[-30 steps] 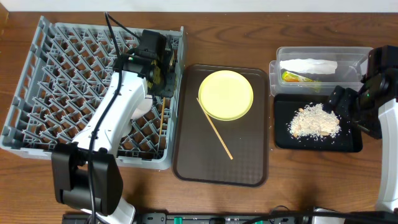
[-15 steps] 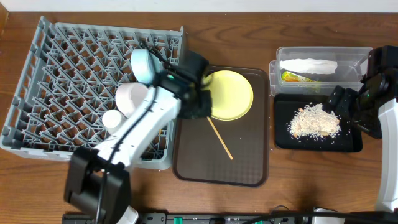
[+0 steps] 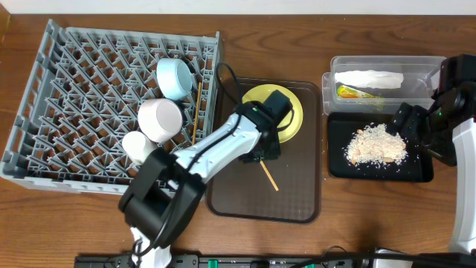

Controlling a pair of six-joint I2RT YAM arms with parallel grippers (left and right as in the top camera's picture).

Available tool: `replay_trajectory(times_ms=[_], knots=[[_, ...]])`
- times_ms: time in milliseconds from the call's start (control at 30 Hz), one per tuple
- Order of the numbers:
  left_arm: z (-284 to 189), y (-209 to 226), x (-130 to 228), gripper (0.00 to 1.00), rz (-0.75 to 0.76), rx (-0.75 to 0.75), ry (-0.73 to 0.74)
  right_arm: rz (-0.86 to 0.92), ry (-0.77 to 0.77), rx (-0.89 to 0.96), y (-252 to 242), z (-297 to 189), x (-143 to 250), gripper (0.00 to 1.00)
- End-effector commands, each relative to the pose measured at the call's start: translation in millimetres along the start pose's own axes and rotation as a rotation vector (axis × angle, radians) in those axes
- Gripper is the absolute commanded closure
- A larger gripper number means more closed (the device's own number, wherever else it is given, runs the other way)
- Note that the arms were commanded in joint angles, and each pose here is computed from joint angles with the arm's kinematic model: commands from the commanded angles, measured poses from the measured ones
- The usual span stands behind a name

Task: Sort waste into correct bins and load items into the dishwasher
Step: 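Return the left gripper to the second chopstick and grasp it, then carry the second chopstick to the rack and insert it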

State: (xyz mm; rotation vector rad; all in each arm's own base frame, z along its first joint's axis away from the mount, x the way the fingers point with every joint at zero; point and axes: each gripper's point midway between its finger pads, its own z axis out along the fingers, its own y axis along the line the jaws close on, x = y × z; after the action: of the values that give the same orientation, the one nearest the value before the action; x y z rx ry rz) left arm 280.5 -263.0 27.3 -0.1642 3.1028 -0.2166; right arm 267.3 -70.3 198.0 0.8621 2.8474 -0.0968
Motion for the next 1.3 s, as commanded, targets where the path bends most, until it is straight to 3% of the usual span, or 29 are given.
replay_trajectory(times_ms=[0, 233, 400, 467, 800, 933, 1067, 1167, 1267], knots=[[22, 12, 6, 0.57, -0.037, -0.067, 0.027, -0.003, -0.025, -0.009, -1, -7, -3, 0.01], [40, 20, 12, 0.58, -0.041, -0.113, 0.067, -0.003, -0.025, -0.009, -1, -7, -3, 0.01], [40, 21, 12, 0.81, -0.041, -0.116, 0.069, -0.003, -0.024, -0.009, -1, -7, -3, 0.01], [40, 21, 12, 0.86, -0.042, -0.117, 0.070, -0.003, -0.024, -0.009, -1, -7, -3, 0.01], [36, 30, 9, 0.92, -0.065, -0.126, 0.077, -0.007, -0.023, -0.008, -2, -7, -3, 0.01], [11, 34, -10, 0.92, -0.030, -0.088, 0.044, -0.007, -0.023, -0.008, -2, -7, -3, 0.01], [-28, 33, -29, 0.92, 0.102, -0.023, -0.031, -0.006, -0.025, -0.009, -1, -7, -3, 0.01], [-85, 46, -42, 0.92, 0.256, 0.030, -0.138, -0.006, -0.026, -0.010, -1, -7, -4, 0.01], [-116, 62, -50, 0.92, 0.271, 0.044, -0.194, -0.006, -0.026, -0.010, -1, -7, -4, 0.01]])
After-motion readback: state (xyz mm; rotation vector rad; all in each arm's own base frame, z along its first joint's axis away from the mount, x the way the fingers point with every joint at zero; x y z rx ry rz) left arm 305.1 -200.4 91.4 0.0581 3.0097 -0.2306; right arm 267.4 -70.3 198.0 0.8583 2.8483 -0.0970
